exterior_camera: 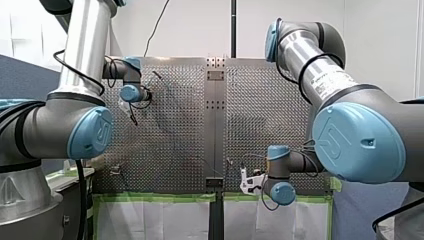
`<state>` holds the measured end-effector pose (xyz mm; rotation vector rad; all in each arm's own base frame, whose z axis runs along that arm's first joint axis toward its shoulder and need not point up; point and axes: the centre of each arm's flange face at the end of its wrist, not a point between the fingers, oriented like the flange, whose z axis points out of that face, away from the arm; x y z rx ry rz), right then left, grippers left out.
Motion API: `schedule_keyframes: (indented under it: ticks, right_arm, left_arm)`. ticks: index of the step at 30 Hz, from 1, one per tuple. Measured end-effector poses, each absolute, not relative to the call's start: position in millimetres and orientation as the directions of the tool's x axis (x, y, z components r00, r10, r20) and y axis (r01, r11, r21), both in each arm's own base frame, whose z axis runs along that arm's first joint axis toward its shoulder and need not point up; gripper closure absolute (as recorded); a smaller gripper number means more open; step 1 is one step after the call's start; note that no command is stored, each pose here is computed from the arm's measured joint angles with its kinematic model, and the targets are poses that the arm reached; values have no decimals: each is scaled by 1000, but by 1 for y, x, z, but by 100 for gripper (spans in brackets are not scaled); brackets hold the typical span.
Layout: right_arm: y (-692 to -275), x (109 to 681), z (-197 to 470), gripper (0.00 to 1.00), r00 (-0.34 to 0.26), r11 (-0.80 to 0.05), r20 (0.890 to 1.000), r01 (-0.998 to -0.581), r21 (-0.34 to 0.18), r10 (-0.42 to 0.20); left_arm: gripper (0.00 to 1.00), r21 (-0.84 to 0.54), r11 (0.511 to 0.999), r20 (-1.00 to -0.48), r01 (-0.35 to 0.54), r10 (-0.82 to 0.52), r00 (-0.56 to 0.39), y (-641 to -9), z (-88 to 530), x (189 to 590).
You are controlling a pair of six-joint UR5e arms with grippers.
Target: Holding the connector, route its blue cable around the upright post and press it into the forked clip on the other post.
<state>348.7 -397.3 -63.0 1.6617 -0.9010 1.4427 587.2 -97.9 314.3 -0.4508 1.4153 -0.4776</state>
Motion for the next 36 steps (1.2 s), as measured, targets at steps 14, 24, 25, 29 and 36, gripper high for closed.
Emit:
schedule_keyframes:
  ticks: [14,24,25,29,36]
  right_arm:
    - [-396,349,-64,100,122,-482,992,-872,88,-41]
    - [-398,349,-63,100,117,-481,992,-873,85,-36]
    - [-399,350,-63,100,116,-480,993,-873,85,-35]
    - [-403,351,-62,100,120,-481,992,-873,87,-38]
    - [-405,348,-63,100,128,-476,990,-875,87,-54]
  left_arm:
    - [2,-563,820,-826,-106,-561,54,-94,301,571]
    - [2,-472,849,-876,-237,-483,16,-83,303,529]
    - [2,-463,851,-880,-248,-474,15,-81,305,525]
    - [2,-428,861,-897,-276,-442,13,-76,317,514]
    - [2,-383,879,-919,-284,-392,25,-68,350,506]
